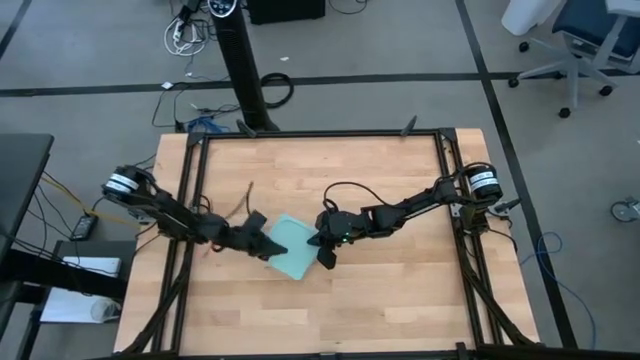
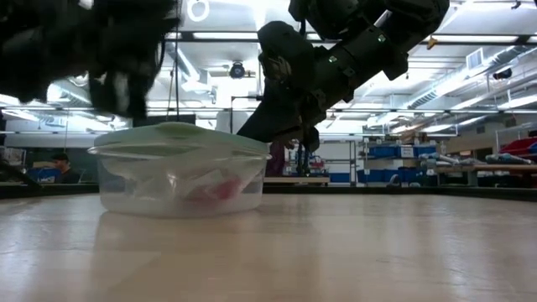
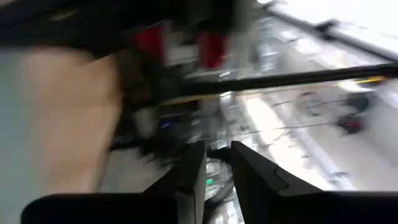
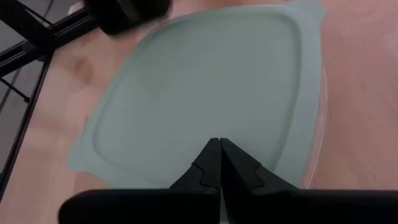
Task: Roll bandage
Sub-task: Close the transparent tupperware
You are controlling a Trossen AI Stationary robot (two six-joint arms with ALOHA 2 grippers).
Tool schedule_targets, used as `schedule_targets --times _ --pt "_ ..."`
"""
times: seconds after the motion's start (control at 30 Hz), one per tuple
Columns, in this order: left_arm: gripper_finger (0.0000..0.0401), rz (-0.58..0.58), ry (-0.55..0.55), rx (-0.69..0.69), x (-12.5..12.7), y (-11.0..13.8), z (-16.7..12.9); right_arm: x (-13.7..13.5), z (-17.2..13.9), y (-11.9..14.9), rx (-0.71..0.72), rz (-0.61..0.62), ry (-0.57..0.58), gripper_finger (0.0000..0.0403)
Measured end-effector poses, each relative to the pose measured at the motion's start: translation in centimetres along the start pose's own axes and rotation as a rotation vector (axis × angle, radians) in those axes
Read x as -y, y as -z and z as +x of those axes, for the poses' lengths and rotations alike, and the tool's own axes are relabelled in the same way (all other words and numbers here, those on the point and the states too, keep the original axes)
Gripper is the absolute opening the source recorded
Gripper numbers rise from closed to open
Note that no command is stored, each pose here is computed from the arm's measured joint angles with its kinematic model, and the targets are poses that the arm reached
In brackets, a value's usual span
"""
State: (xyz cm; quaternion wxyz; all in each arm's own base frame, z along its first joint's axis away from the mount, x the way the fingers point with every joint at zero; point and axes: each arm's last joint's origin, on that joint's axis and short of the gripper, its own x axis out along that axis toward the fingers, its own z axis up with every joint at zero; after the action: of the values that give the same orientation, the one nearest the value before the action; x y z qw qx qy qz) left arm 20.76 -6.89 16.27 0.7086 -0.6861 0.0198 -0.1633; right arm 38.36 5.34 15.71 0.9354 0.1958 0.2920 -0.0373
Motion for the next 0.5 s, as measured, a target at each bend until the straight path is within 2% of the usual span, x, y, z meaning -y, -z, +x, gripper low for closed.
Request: schedule_targets --times 0.13,0.27,0.33,0.4,0.43,0.5 --pt "0.0078 0.077 0.132 -0.043 2.3 0.2 0.7 0.0 0.0 0.0 -0.001 -0.001 0.001 0.0" --pt "0.0078 0.237 0.289 -0.122 5.0 0.4 2.1 0.0 0.0 0.0 -0.002 -0.001 0.002 0.0" --pt "0.0078 0.281 0.311 -0.169 5.3 0.6 2.6 0.0 0.0 0.0 -0.001 0.0 0.002 0.0" --pt "0.0078 0.275 0.225 -0.21 4.4 0.9 2.8 0.0 0.0 0.0 0.0 -0.001 0.003 0.0" --pt "0.0078 0.261 0.147 -0.218 3.6 1.1 3.0 0.0 0.0 0.0 0.0 0.0 0.003 0.0" --pt "0.0078 0.19 -0.131 -0.215 0.4 1.5 2.5 -0.1 0.0 0.1 -0.002 -0.002 -0.001 0.0"
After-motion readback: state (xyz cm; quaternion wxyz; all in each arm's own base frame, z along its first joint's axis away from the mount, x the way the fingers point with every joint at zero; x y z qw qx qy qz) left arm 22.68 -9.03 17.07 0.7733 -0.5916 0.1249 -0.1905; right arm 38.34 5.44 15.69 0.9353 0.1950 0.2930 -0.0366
